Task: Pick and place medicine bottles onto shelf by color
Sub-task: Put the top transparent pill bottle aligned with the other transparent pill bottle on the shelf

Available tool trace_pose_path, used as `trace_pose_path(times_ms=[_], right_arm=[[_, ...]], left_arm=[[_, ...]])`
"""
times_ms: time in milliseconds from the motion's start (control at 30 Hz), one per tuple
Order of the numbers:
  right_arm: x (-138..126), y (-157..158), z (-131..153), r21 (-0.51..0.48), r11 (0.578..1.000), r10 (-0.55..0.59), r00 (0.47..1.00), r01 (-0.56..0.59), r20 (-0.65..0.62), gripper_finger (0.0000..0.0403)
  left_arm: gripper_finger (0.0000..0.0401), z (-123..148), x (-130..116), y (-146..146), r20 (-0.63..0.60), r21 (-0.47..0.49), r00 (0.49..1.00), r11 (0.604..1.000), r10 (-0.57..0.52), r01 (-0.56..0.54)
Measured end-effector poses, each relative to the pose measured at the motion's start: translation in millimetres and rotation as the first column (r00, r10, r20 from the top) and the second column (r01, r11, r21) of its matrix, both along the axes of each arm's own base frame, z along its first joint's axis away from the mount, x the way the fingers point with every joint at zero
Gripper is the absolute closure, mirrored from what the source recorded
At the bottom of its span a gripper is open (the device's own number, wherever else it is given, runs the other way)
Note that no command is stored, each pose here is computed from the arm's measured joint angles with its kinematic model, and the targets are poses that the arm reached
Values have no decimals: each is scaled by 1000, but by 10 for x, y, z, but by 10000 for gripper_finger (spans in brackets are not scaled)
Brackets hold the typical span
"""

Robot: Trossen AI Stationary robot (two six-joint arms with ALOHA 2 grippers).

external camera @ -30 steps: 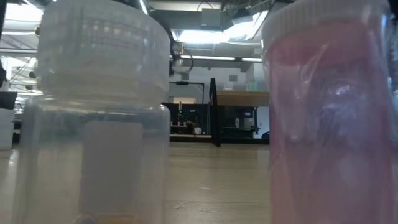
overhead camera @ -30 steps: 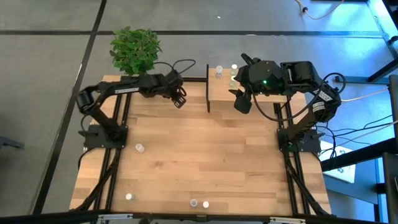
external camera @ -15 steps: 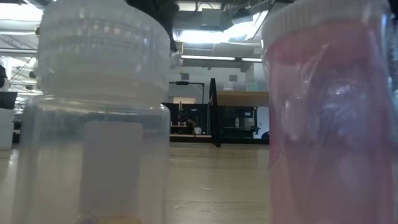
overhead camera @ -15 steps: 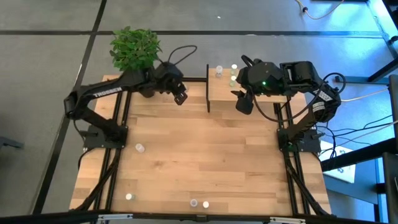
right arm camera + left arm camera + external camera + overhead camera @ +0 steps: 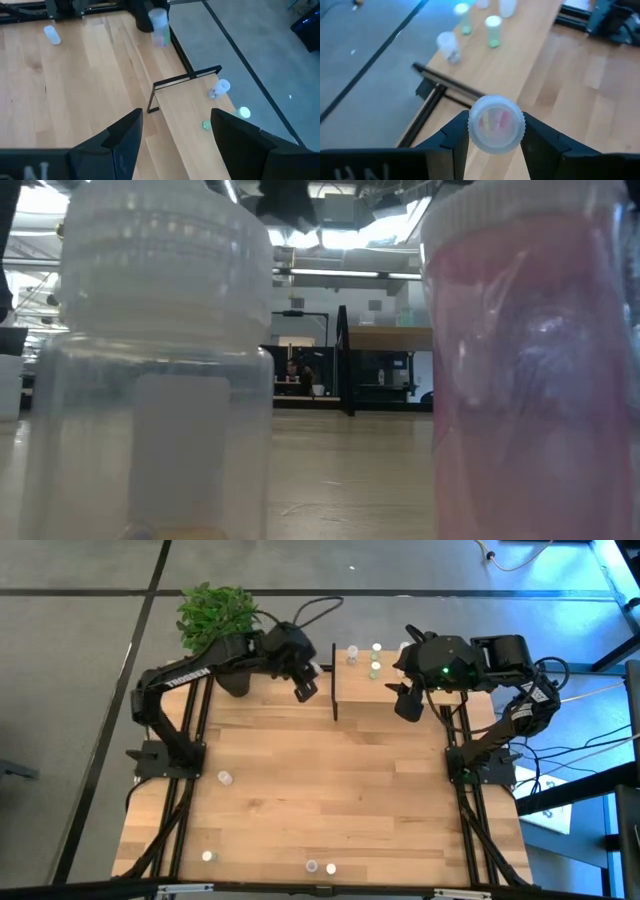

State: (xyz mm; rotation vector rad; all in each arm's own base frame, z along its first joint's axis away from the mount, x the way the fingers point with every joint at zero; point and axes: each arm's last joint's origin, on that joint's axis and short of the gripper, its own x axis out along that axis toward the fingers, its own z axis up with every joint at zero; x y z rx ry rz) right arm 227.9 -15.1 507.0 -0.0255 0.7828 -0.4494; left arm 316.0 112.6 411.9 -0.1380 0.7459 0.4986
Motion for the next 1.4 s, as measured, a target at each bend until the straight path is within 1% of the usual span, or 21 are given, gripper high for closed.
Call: trace_pose_path(times_ms=[200, 400, 467, 567, 733, 833, 1000, 1133, 1267, 1400], right_arm=[[-20, 1, 10, 9, 1000, -9, 1000, 9, 11, 166], [-33, 1, 3, 10, 1000, -9, 1000, 9, -2, 166], [-33, 1, 4, 10, 1000, -9, 1000, 9, -2, 166], [-32, 3, 3, 14, 1000, -5, 1000, 5, -2, 166], [-32, 4, 3, 16, 1000, -3, 1000, 3, -2, 166], [-32, 4, 3, 16, 1000, -3, 1000, 3, -2, 166], [-32, 4, 3, 17, 1000, -3, 1000, 3, -2, 166], [-32, 4, 3, 17, 1000, -3, 1000, 3, -2, 166], [-32, 4, 3, 16, 1000, -3, 1000, 3, -2, 166], [-32, 3, 3, 16, 1000, -4, 1000, 4, -2, 166]], left_arm=[[260, 59, 311, -128, 15, 43, 995, 995, -96, 96], [260, -6, 584, -160, -8, 70, 987, 984, -162, 163], [260, -54, 668, -129, -14, 61, 983, 981, -184, 185], [260, -157, 786, -52, -32, 51, 983, 982, -178, 180], [260, -359, 925, 29, -81, 32, 972, 974, -221, 224], [260, -498, 1009, 106, -104, 22, 970, 975, -218, 222], [260, -534, 1054, 303, -70, 64, 979, 978, -193, 198], [260, -533, 1026, 414, -46, 41, 977, 977, -207, 209], [260, -540, 991, 482, -61, 42, 976, 977, -209, 211], [260, -550, 987, 468, -73, 35, 975, 976, -211, 214]])
